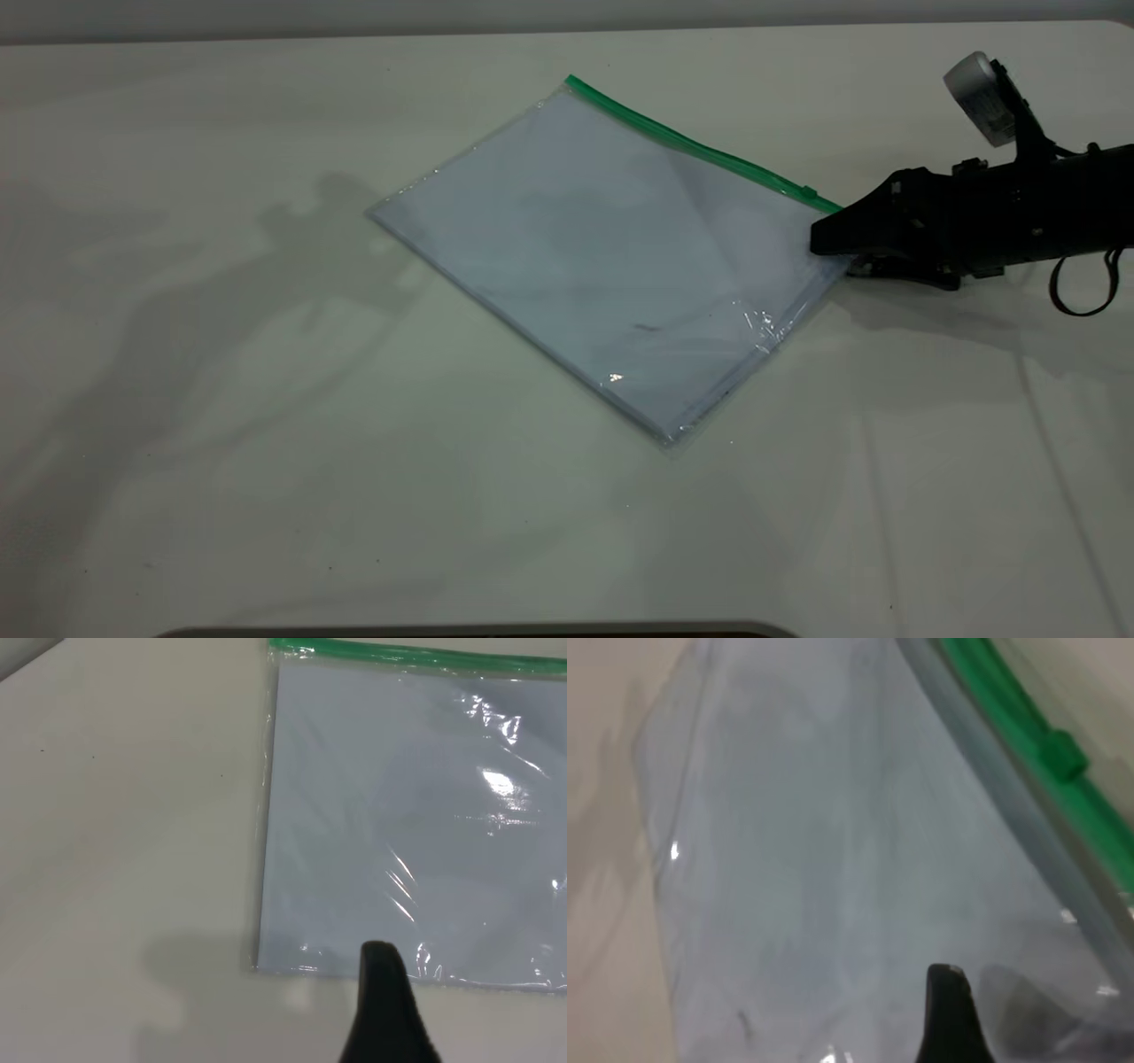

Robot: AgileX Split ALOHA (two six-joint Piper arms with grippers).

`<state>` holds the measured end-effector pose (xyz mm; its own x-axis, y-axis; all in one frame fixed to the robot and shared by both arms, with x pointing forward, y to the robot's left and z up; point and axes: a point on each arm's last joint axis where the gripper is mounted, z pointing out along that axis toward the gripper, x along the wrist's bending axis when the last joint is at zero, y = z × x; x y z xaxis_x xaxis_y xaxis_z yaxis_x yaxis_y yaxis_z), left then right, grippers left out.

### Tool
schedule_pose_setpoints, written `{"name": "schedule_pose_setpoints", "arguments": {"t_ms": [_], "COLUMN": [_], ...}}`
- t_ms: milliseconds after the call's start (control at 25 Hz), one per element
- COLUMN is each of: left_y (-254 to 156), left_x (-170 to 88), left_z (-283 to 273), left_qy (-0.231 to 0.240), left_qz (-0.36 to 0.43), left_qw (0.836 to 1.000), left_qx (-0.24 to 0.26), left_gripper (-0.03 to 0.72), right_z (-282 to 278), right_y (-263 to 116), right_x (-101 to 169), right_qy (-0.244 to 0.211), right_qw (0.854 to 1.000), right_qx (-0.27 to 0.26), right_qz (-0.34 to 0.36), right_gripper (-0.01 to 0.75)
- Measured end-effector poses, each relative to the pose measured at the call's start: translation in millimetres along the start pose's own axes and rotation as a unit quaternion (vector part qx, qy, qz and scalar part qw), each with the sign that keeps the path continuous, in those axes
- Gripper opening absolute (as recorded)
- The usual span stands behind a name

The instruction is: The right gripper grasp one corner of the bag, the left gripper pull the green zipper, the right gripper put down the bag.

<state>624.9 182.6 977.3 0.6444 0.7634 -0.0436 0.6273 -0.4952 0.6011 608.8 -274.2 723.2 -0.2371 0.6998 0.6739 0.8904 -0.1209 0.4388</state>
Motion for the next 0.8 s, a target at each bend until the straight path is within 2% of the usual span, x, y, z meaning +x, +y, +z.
{"name": "schedule_pose_setpoints", "arguments": {"t_ms": [160,280,400,600,640,800], "left_y": [1.2,1.5,1.5,1.5,1.5,1.2], "left_x": [1.5,1.8,1.8,1.8,1.8,1.5], "left_z": [0.0,0.0,0.0,0.0,0.0,0.0], "left_qy": [0.008,0.010,0.010,0.010,0.010,0.009], "left_qz": [0.000,0.000,0.000,0.002,0.008,0.042], "left_qw": [1.000,1.000,1.000,1.000,1.000,0.999], "left_qx": [-0.007,-0.008,-0.008,-0.008,-0.008,-0.006], "left_gripper": [0.568,0.568,0.568,0.568,0.568,0.568], "right_z": [10.4,17.8,18.8,19.3,19.8,21.3], "right_y": [-3.3,-6.0,-6.6,2.0,6.1,18.5], "right_x": [10.3,18.2,18.5,18.4,19.4,22.6], "right_qy": [0.012,0.017,0.013,0.019,0.025,0.039], "right_qw": [1.000,0.999,0.999,0.998,0.998,0.996], "right_qx": [0.013,0.024,0.026,0.016,0.011,-0.003], "right_qz": [-0.020,-0.037,-0.039,-0.050,-0.056,-0.074], "right_gripper": [0.541,0.491,0.372,0.059,0.039,0.036]}}
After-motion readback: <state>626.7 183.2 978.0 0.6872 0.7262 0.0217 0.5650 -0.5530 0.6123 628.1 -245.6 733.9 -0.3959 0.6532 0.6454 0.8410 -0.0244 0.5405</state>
